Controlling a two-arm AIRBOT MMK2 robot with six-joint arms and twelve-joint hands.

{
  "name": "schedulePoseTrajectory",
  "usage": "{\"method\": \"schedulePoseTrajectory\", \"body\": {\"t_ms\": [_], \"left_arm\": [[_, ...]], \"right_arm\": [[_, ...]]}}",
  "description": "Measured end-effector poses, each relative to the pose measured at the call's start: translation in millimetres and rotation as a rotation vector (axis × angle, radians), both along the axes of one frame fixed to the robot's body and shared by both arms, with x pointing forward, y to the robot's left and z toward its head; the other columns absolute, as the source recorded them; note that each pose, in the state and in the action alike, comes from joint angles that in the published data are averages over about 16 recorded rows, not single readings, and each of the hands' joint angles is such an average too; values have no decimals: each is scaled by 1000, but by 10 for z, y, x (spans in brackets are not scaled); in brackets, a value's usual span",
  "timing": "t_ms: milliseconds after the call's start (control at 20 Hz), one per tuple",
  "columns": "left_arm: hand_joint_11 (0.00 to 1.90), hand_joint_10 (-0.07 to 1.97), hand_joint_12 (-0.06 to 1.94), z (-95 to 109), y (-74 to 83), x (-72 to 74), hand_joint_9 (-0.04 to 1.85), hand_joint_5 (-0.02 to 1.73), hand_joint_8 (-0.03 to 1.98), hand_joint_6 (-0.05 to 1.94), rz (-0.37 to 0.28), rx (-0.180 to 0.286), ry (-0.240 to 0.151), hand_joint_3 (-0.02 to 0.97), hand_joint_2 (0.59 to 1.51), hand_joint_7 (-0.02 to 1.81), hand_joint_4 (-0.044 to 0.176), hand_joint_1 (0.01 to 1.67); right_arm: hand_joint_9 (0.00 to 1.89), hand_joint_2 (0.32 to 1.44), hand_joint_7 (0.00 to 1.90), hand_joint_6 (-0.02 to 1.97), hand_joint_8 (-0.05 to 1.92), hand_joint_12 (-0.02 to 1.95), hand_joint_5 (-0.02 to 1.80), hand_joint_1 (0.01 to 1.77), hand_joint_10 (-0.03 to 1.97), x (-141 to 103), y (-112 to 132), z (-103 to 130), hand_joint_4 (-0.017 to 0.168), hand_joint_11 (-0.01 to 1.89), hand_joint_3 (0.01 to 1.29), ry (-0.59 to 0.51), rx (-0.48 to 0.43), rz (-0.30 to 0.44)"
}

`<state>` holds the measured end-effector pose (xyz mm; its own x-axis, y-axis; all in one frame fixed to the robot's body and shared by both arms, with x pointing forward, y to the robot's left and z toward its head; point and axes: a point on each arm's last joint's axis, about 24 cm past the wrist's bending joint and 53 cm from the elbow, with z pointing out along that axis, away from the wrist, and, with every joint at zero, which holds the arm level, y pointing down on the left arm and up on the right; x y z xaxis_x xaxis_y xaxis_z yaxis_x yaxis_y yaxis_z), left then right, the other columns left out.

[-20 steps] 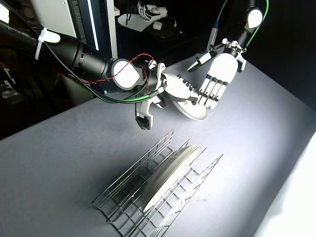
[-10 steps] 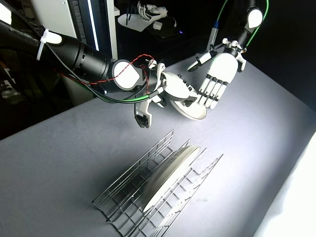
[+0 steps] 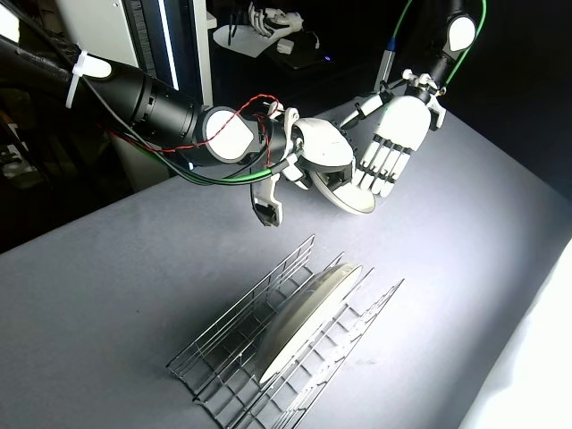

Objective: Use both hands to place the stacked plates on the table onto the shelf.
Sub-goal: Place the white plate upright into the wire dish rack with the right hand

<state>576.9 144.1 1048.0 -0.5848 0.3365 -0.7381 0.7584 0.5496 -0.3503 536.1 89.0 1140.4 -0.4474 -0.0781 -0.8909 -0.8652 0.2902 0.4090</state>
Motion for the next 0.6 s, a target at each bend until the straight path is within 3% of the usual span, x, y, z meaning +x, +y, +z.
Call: {"method": "schedulePoseTrajectory", "body": {"t_ms": [150,600], "left_arm": [[21,-17,12,111,-8,48,0,28,-15,9,0,-10,-27,20,1053,-5,1,15],[19,4,11,696,125,263,19,28,-3,12,31,-65,-146,19,1045,13,1,15]], "right_arm": [[789,1007,753,1000,826,1482,665,1424,1096,-10,1,104,-1,866,12,-12,15,2],[884,1025,858,1127,963,1459,738,1398,1199,37,-110,639,-2,860,13,-31,102,-37]]}}
